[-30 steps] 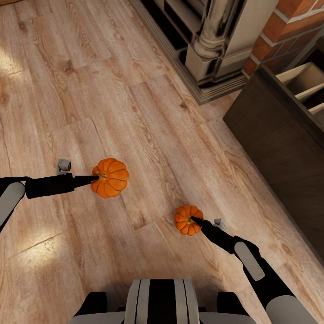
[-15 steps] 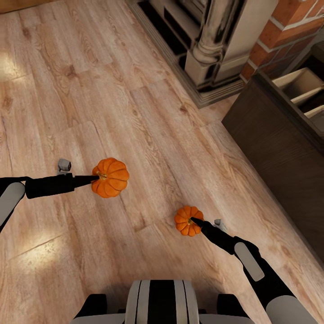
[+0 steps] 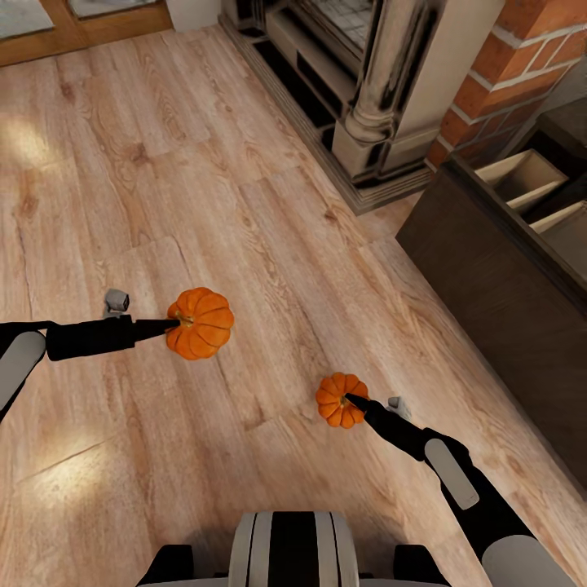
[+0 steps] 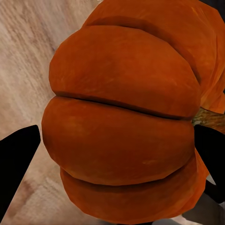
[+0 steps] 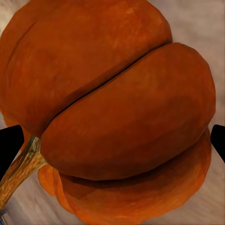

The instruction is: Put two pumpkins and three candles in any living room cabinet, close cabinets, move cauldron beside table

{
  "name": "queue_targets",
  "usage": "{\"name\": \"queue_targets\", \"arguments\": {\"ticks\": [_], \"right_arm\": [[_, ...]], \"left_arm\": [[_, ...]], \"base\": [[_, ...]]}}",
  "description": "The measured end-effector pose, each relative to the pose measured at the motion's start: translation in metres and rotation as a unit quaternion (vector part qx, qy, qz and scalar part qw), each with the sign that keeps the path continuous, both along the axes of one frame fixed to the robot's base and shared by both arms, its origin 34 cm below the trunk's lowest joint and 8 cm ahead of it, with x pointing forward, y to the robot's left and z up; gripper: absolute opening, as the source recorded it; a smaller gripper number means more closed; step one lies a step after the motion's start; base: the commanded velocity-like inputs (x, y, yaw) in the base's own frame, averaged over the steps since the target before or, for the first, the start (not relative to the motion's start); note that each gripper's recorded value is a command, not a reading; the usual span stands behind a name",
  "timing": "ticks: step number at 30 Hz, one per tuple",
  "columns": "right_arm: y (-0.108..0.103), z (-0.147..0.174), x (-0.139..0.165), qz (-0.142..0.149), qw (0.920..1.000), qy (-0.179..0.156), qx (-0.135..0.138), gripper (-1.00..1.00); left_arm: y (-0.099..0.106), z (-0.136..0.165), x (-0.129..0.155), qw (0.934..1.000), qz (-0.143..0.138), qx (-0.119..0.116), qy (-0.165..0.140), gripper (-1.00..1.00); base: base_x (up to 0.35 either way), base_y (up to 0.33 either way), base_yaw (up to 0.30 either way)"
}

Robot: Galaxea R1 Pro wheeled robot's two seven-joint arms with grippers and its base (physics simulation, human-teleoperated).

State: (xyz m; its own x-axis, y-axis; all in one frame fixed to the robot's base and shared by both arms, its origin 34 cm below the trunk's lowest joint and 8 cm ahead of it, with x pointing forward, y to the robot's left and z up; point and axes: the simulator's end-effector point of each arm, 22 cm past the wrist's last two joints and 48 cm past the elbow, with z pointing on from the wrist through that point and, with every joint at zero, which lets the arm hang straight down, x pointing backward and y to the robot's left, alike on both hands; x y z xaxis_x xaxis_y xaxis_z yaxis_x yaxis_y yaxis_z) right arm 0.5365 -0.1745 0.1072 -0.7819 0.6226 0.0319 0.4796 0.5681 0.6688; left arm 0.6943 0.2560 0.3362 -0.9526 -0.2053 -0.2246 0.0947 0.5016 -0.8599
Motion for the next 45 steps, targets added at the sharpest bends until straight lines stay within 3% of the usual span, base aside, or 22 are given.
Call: {"name": "queue_targets", "arguments": {"ticks": [12,18,21,25,38,40,41,42,43,44,45], "right_arm": [[0.002,0.030,0.023,0.004,0.9995,-0.031,0.007,-1.00],[-0.003,0.043,0.031,0.007,0.9991,-0.042,0.007,-1.00],[0.005,0.058,0.038,0.015,0.9982,-0.052,0.026,-1.00],[0.009,0.072,0.046,0.021,0.9971,-0.065,0.033,-1.00],[0.017,0.103,0.057,0.029,0.9950,-0.082,0.048,-1.00],[0.019,0.107,0.057,0.033,0.9948,-0.082,0.051,-1.00],[0.019,0.109,0.058,0.033,0.9947,-0.083,0.051,-1.00],[0.021,0.111,0.058,0.034,0.9945,-0.084,0.053,-1.00],[0.021,0.113,0.060,0.035,0.9943,-0.086,0.053,-1.00],[0.021,0.115,0.060,0.036,0.9941,-0.088,0.052,-1.00],[0.021,0.118,0.061,0.037,0.9940,-0.090,0.051,-1.00]], "left_arm": [[0.005,0.023,0.004,0.9999,0.007,0.001,-0.012,-1.00],[0.034,0.004,0.000,0.9988,0.039,0.023,0.021,-1.00],[0.047,0.003,-0.003,0.9979,0.047,0.032,0.030,-1.00],[0.054,0.004,-0.009,0.9974,0.050,0.039,0.035,-1.00],[0.058,-0.028,-0.100,0.9912,0.045,0.054,0.112,-1.00],[0.061,-0.036,-0.115,0.9896,0.038,0.072,0.118,-1.00],[0.060,-0.033,-0.116,0.9897,0.040,0.067,0.120,-1.00],[0.057,-0.035,-0.133,0.9877,0.043,0.054,0.141,-1.00],[0.064,-0.045,-0.144,0.9862,0.031,0.085,0.138,-1.00],[0.066,-0.045,-0.145,0.9861,0.031,0.088,0.137,-1.00],[0.063,-0.039,-0.144,0.9865,0.038,0.074,0.141,-1.00]], "base": [[0.000,0.000,0.000],[0.000,0.000,0.000],[0.000,0.000,0.000],[0.000,0.000,0.000],[0.000,0.000,0.000],[0.000,0.000,0.000],[0.000,0.000,0.000],[0.000,0.000,0.000],[0.000,0.000,0.000],[0.000,0.000,0.000],[0.000,0.000,0.000]]}}
